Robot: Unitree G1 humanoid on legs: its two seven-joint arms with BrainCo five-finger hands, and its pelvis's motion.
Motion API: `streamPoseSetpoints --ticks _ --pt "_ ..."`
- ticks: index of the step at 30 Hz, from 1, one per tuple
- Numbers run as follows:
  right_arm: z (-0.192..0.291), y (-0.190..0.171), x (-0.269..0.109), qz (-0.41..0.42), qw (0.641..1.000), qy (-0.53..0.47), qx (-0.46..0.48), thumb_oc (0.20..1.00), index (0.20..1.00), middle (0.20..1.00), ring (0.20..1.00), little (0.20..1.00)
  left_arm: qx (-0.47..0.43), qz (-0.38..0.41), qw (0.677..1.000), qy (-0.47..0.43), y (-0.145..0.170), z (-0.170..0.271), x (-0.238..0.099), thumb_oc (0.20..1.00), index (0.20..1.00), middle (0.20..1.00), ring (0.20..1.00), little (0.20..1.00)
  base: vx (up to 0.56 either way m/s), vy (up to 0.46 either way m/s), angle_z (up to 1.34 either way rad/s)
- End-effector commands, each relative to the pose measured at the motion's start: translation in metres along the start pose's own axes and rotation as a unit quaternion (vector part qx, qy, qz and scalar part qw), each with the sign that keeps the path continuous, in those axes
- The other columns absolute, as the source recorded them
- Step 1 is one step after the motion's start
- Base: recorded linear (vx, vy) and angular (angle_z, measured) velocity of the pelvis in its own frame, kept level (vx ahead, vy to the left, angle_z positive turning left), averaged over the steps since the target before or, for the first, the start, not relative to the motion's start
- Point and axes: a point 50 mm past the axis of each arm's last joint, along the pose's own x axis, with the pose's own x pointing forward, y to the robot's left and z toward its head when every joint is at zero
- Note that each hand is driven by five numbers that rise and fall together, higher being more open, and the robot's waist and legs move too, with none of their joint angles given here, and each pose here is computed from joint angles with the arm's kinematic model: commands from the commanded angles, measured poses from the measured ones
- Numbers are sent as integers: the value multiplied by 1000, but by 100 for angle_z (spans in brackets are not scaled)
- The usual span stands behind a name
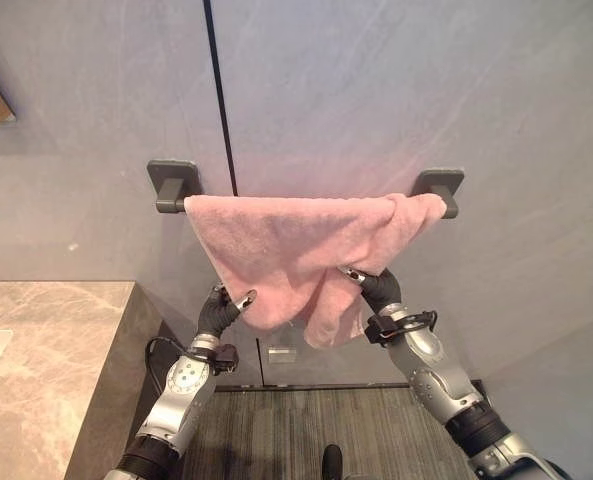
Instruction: Put brush and paste in cup on sink, flatten towel.
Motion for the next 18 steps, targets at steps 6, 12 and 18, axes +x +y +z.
streamPoseSetpoints --ticks 6,12,18 --pt "37 3 8 8 996 -93 -4 1000 1000 1000 1000 1000 0 -9 1000 -24 -3 8 8 1000 1000 1000 1000 1000 0 0 0" --pt "17 -17 -2 -28 998 -49 -13 1000 1000 1000 1000 1000 7 16 1000 20 10 -11 2 1000 1000 1000 1000 1000 0 0 0" --pt "-18 -34 -15 -73 997 18 1 1000 1000 1000 1000 1000 26 38 995 93 18 -44 -7 1000 1000 1000 1000 1000 0 0 0"
